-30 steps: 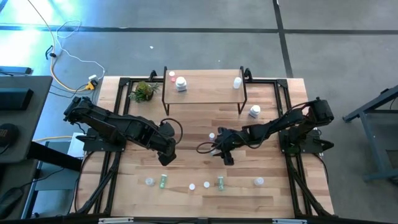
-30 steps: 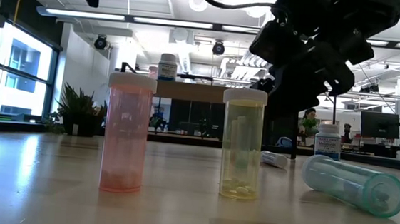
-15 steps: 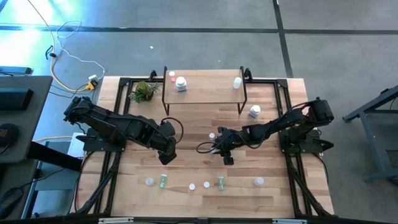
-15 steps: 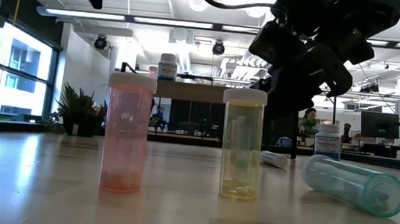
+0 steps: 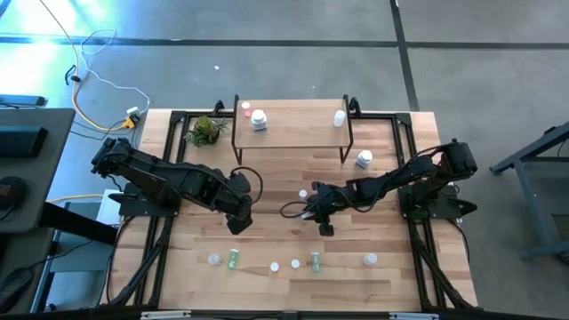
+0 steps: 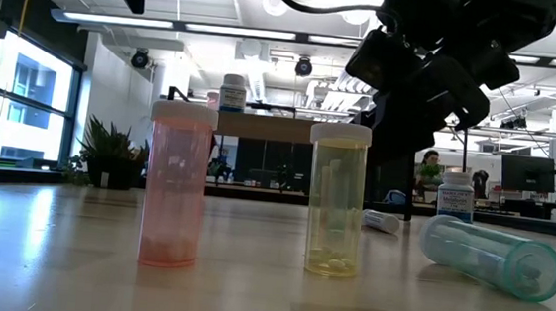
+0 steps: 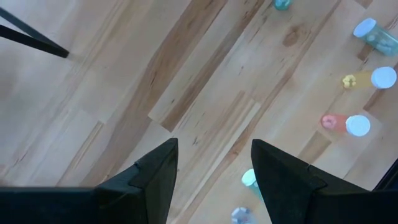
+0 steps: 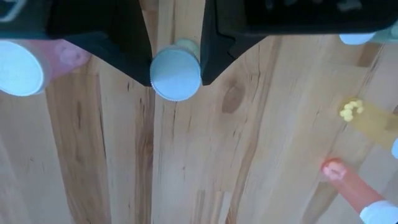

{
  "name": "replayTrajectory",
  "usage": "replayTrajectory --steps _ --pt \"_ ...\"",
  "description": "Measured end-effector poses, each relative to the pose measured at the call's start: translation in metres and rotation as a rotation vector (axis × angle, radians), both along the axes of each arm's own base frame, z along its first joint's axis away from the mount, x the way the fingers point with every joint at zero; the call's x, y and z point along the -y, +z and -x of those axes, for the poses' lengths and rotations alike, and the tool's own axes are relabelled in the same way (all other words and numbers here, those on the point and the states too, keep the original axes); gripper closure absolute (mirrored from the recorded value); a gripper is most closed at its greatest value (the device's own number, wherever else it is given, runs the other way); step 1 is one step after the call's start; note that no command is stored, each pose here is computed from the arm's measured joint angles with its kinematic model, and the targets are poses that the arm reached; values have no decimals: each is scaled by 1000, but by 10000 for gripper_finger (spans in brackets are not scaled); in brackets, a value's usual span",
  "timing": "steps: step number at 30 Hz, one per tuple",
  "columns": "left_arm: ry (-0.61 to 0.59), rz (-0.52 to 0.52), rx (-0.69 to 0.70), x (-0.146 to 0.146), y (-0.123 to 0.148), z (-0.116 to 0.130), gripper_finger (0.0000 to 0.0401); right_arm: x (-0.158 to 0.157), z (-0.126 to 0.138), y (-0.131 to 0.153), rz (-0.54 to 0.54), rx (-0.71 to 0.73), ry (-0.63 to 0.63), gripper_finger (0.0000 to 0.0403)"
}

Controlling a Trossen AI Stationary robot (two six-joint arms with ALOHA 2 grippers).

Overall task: Pick and place medicine bottles onto shelf by color
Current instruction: Put the top green pill bottle on the shelf

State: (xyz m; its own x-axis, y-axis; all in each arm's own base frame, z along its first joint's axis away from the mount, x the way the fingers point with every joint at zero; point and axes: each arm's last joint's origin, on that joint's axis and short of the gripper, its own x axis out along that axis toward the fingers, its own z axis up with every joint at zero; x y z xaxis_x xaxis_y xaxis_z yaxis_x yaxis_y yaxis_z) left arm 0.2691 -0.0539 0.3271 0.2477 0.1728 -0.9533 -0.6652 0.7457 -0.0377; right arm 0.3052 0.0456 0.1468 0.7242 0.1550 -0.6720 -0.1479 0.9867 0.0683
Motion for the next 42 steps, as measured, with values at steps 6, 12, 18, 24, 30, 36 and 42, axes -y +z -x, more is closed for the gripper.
replayTrajectory --steps 6,12,18,24,30,36,42 --pt "6 0 -5 -1 0 0 206 0 0 0 -28 -5 -17 304" --pt "20 2 -8 -6 0 0 206 0 2 12 -36 33 -17 304" --pt "17 -7 -15 -14 0 -2 206 1 6 30 -58 92 -53 304" --pt "9 -18 -23 -25 0 -3 206 8 14 55 -81 175 -109 304" --pt "21 -26 -27 -36 0 -4 206 23 25 81 -73 255 -182 304" --pt "60 -24 -27 -47 0 -5 206 39 37 103 -45 343 -243 304" --pt "79 -28 -31 -59 0 -5 206 57 38 131 28 351 -278 304"
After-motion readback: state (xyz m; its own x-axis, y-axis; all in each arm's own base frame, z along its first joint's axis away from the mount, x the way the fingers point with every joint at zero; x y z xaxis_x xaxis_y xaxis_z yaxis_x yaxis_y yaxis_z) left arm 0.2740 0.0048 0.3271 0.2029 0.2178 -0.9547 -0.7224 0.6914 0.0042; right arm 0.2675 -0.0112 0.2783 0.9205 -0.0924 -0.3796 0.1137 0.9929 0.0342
